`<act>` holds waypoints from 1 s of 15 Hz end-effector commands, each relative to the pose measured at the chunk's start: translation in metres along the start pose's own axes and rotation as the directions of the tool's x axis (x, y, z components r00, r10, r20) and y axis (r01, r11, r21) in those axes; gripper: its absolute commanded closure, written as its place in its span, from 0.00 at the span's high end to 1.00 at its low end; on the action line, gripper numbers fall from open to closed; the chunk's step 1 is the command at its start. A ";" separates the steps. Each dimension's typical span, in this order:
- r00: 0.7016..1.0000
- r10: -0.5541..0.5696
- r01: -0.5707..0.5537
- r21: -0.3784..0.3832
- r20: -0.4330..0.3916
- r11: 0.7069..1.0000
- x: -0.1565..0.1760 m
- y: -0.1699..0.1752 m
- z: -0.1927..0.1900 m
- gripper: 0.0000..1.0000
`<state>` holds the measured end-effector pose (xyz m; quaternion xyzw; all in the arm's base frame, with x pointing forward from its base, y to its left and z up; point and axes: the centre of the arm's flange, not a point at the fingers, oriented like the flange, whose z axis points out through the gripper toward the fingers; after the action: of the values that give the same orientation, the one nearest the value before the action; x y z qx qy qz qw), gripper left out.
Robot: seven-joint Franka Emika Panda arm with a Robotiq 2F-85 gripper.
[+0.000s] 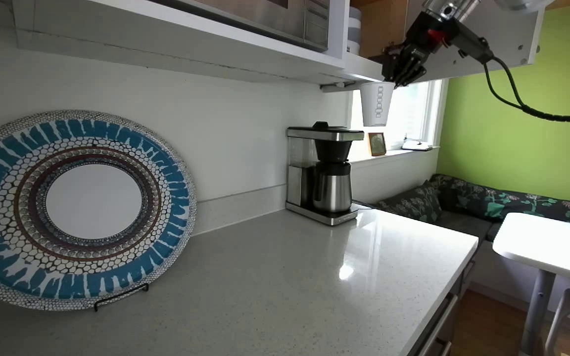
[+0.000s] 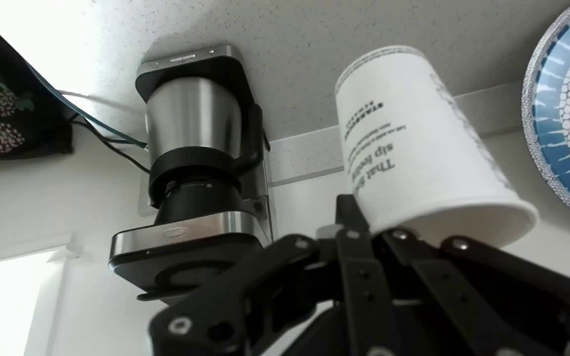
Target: Open the far right top cabinet door, pick up the paper cup from the bottom shelf of the open cabinet and put it on the kitchen counter
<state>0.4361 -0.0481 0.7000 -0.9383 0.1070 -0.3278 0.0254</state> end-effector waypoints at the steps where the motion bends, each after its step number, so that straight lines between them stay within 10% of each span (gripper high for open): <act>1: 0.996 -0.062 0.065 0.042 -0.064 0.997 -0.050 0.001 0.039 0.01; 15: 0.989 -0.149 0.149 0.078 -0.003 0.986 -0.161 0.029 0.173 0.01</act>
<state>0.4219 -0.0392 0.4970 -0.9419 0.0414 -0.3328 0.0211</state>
